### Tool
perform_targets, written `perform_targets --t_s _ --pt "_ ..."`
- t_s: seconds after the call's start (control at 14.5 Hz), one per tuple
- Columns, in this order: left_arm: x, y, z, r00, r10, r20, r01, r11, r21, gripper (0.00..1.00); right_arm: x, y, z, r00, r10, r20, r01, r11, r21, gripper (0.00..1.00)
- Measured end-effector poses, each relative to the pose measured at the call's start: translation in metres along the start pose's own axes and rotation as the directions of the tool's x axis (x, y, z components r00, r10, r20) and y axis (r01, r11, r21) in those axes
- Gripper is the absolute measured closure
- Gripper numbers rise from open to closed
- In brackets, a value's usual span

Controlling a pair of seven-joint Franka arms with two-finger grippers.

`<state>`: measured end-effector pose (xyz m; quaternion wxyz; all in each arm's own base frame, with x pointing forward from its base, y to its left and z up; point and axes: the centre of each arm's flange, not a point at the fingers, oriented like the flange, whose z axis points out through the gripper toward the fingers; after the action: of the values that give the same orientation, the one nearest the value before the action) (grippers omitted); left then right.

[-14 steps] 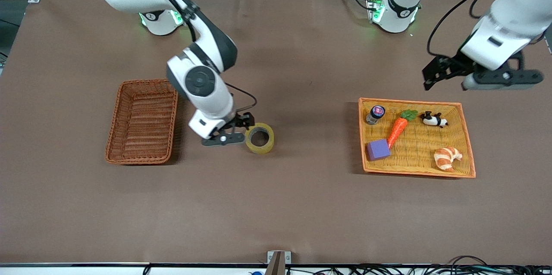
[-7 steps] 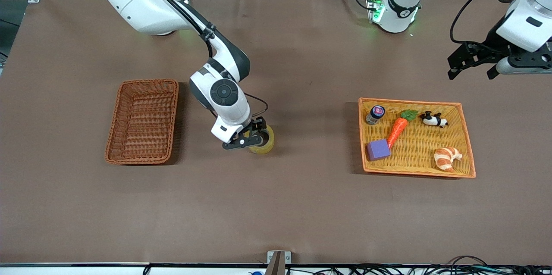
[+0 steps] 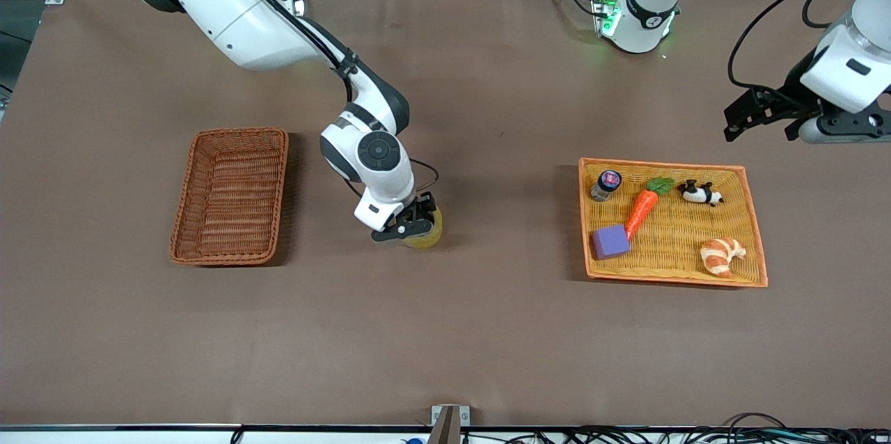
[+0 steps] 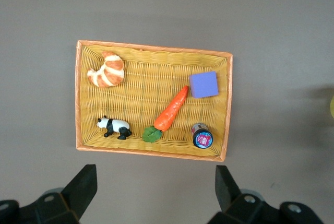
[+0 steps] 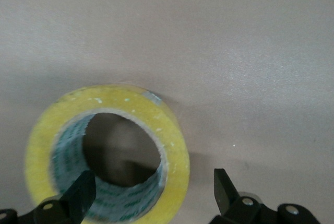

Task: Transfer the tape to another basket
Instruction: 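Lower the right gripper and grasp the tape roll's rim, then carry the tape roll with the right gripper into the wicker basket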

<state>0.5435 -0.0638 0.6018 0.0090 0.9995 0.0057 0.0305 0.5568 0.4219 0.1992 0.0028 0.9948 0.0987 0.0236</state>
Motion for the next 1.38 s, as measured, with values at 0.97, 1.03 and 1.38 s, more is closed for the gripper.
perform_targets --t_s 0.97,1.03,1.38 --pt "0.009 -0.001 0.016 1.000 -0.004 0.016 0.004 1.000 -0.002 0.00 -0.004 -0.009 0.007 0.998 0.037 -0.057 -0.040 0.998 -0.050 0.78" --pt "0.010 -0.001 0.017 1.000 -0.004 0.016 0.004 1.000 -0.002 0.00 -0.002 -0.007 0.006 0.997 0.045 -0.055 -0.049 0.997 -0.060 0.78" --pt "0.012 -0.001 0.016 1.000 -0.003 0.005 0.003 1.000 -0.004 0.00 0.029 0.043 -0.070 0.987 0.150 -0.051 -0.155 0.982 -0.107 0.78"
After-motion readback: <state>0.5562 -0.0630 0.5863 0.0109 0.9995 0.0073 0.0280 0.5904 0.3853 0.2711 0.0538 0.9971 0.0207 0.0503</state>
